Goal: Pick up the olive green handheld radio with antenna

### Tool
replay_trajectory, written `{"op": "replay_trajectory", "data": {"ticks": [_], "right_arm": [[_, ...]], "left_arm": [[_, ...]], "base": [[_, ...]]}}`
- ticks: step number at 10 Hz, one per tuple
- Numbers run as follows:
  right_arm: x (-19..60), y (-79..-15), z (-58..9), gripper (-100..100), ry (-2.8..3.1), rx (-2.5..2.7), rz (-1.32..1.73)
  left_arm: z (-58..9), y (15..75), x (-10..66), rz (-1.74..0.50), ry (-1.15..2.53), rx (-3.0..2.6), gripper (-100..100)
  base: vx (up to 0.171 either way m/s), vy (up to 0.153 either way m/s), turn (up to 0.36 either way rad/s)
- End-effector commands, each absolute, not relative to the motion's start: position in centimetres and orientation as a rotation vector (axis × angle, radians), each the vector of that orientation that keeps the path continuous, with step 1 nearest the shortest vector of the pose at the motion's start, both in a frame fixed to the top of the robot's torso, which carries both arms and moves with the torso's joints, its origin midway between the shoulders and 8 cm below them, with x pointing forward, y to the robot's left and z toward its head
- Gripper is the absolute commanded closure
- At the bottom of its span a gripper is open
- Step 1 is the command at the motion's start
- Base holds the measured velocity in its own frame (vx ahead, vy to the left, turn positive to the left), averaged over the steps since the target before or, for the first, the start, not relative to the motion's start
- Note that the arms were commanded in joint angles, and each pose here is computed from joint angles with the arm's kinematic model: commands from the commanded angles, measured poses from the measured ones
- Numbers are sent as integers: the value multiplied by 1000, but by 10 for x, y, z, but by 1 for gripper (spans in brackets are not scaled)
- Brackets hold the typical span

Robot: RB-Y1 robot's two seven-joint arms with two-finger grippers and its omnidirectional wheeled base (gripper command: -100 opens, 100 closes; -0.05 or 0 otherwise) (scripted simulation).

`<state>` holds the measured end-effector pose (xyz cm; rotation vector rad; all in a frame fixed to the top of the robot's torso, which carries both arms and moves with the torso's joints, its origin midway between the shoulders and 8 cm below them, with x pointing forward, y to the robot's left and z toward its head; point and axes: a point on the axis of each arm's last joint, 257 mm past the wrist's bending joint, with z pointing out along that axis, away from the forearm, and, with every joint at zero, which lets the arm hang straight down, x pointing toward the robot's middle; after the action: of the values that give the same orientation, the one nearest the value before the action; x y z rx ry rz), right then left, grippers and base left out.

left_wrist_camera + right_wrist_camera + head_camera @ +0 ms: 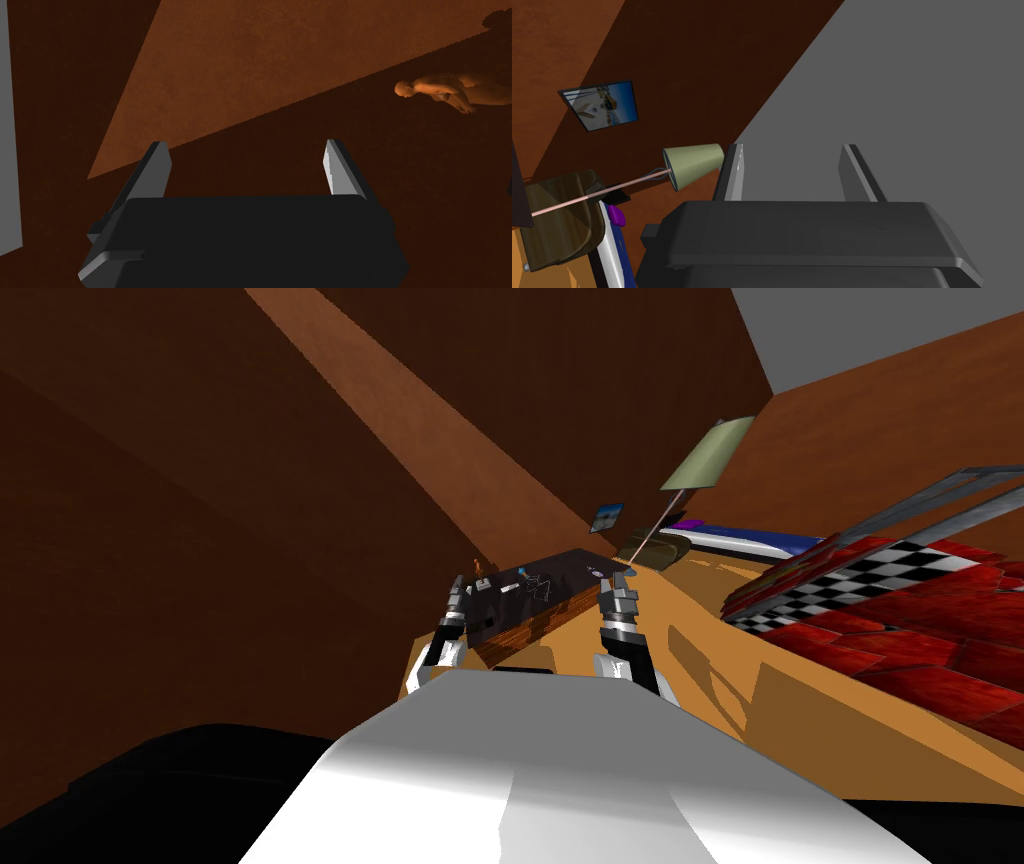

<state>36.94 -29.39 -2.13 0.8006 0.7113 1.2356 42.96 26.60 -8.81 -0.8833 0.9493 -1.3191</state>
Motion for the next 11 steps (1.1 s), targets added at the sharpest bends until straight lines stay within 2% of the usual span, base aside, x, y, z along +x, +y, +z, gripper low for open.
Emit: {"op": "replay_trajectory", "data": {"ticks": [1,11], "right_arm": [[369,-294,-21,0,711,801,1236],[369,-294,-21,0,711,801,1236]], "left_arm": [[-100,271,447,-1302,1002,-902,-100],[-141,308,519,-1209,1142,-1019,-100]], "base": [[-83,35,-25],[-58,21,-19]]}}
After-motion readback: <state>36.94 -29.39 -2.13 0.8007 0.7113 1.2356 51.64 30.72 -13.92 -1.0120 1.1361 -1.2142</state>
